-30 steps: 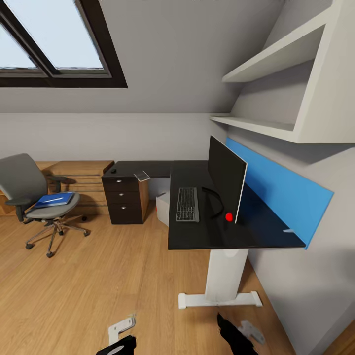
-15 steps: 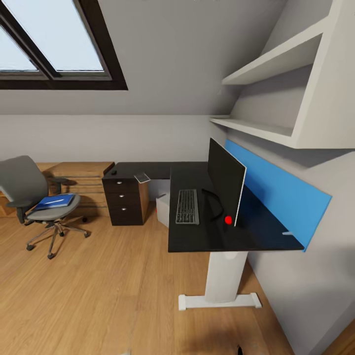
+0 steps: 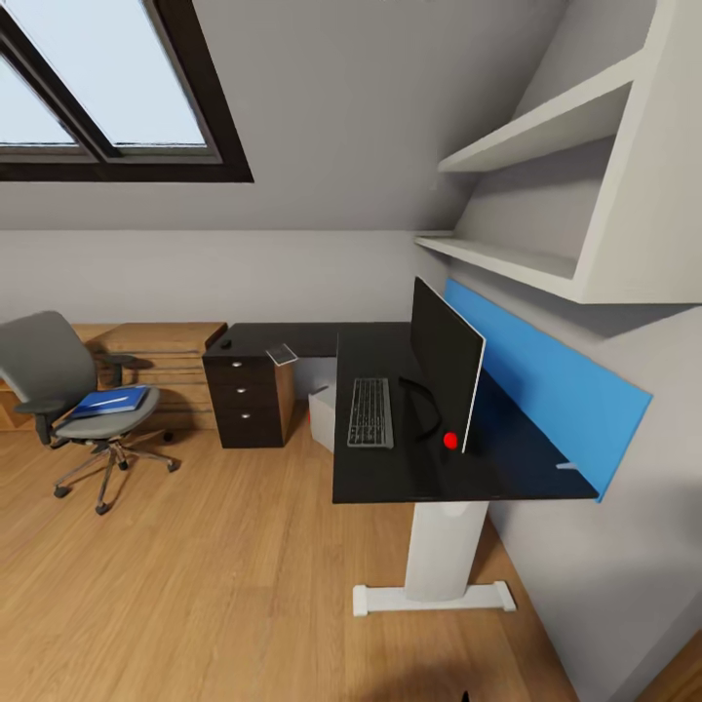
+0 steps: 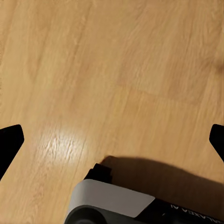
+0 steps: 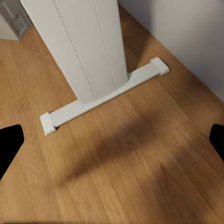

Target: In the bedroom, organize the workspace by keeping the computer under the desk, ensuring the monitor is on the desk, placing the keyboard on the desk next to the monitor, placing the mouse on the desk next to the keyboard, moving the folder from the swivel chair onto the desk next to the mouse, stacking the notebook on top of the folder with the pen on top of the notebook, and positioning the swivel chair next to the desk.

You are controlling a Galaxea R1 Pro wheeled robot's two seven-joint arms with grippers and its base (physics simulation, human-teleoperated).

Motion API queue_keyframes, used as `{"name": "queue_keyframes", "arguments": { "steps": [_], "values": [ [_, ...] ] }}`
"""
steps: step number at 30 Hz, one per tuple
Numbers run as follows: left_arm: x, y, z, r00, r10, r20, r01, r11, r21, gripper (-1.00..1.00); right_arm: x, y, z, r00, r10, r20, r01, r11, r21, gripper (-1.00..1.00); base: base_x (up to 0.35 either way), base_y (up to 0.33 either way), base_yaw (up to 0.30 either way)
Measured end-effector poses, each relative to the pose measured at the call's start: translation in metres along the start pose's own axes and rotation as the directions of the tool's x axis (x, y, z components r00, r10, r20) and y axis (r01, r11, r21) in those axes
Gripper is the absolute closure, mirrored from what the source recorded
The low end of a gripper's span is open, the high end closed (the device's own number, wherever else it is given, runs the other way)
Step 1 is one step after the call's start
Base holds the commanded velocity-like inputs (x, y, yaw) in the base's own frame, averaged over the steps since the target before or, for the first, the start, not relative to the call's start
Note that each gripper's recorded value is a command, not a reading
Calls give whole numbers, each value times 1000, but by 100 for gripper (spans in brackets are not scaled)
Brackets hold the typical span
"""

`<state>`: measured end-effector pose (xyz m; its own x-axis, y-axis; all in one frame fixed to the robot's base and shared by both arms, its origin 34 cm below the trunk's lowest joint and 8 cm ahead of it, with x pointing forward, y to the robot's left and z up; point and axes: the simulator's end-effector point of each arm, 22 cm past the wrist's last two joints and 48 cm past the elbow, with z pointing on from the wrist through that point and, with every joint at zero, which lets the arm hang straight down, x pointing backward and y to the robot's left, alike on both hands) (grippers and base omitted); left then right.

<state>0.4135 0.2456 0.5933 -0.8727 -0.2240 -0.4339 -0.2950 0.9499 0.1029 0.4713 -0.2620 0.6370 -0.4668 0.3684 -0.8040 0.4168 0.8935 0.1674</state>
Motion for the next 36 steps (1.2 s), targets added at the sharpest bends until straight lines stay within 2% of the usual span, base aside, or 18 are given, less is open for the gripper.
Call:
{"name": "queue_keyframes", "arguments": {
  "steps": [9, 15, 16, 17, 21, 25, 29, 31, 36],
  "values": [
    [-4, 3, -11, 1000, -4, 4, 4, 1000, 0, -100, -10, 3, -8, 1000, -1, 4, 1, 1000, -5, -100, 0, 0, 0],
    [-5, 2, -11, 1000, -9, 9, 9, 1000, 1, -100, -10, 6, -8, 1000, -10, 6, 10, 1000, -16, -100, 0, 0, 0],
    [-6, 2, -11, 1000, -10, 12, 10, 1000, 1, -100, -10, 6, -8, 1000, -10, 6, 10, 1000, -16, -100, 0, 26, 0],
    [-13, 3, -11, 999, -28, 41, 28, 1000, 0, -100, -9, 7, -9, 1000, -12, 6, 12, 1000, -18, -100, 0, 56, 18],
    [-17, 3, -11, 997, -42, 60, 42, 999, -1, -100, -7, 11, -10, 1000, -7, 1, 7, 1000, -21, -100, 0, 231, 207],
    [-3, 8, -9, 999, -22, 40, 22, 1000, -17, -100, -5, 14, -11, 1000, -4, -4, 4, 1000, -22, -100, 0, 205, 269],
    [2, 1, -8, 999, -18, 29, 18, 1000, 6, -100, -4, 15, -11, 1000, -4, -8, 4, 1000, -21, -100, 9, 82, 277],
    [5, -8, -8, 1000, -19, 23, 18, 998, 53, -100, -3, 15, -12, 1000, -4, -10, 4, 1000, -21, -100, 41, 233, 277],
    [10, -15, -7, 1000, -16, 13, 14, 995, 95, -100, 5, 9, -14, 999, -16, -28, 15, 1000, -13, -100, 9, 291, 271]
  ]
}}
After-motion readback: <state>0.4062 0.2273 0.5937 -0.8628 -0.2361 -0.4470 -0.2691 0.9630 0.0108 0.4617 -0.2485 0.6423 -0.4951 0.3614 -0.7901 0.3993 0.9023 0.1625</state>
